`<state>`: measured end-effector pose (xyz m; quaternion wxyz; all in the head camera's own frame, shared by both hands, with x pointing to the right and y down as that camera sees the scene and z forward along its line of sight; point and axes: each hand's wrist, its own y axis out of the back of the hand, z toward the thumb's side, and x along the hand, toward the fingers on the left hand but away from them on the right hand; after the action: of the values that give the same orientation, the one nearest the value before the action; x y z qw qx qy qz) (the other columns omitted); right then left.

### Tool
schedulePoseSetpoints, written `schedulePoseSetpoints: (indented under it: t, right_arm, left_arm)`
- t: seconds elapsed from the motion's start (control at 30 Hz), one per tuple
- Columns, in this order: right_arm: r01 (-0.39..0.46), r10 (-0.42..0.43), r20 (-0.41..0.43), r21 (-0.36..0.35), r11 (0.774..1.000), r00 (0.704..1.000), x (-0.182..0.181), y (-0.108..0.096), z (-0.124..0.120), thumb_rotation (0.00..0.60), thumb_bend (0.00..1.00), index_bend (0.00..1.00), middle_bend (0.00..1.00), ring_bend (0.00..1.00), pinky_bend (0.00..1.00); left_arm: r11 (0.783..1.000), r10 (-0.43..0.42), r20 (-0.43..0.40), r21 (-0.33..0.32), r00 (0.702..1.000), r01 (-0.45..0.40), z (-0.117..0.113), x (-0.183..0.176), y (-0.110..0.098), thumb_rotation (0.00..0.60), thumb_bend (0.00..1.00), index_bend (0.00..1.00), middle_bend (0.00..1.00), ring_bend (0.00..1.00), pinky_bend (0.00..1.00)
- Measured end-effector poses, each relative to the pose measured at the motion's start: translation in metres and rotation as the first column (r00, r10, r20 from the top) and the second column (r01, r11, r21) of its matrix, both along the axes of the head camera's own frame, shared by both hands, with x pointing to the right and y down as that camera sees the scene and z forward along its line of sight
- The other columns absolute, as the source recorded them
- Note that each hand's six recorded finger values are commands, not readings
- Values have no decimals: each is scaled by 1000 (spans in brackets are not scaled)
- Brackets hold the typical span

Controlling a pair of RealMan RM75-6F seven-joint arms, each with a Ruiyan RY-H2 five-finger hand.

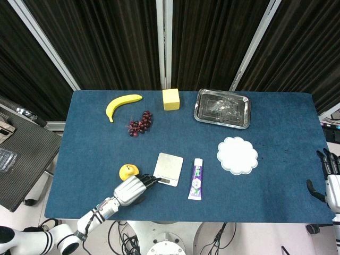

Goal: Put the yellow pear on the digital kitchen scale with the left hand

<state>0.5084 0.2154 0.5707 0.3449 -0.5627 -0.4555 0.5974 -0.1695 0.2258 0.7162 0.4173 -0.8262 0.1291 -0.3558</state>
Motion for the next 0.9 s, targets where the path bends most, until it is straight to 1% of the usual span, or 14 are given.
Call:
schedulePoseSetpoints:
  t: [0.27, 0.9]
  right_arm:
    - [7, -7, -2, -3, 1000, 1000, -3, -1, 0, 600, 294, 0, 0, 0, 0]
    - [10, -10, 0, -19, 1000, 1000, -4, 1, 5, 600, 294, 0, 0, 0, 0]
  left_arm:
    - [1000, -9, 3, 0, 1000, 9, 0, -3, -2, 600, 363, 79, 174, 205, 469]
    - [999, 10, 31, -35, 999, -9, 9, -3, 6, 600, 364, 78, 194, 206, 471]
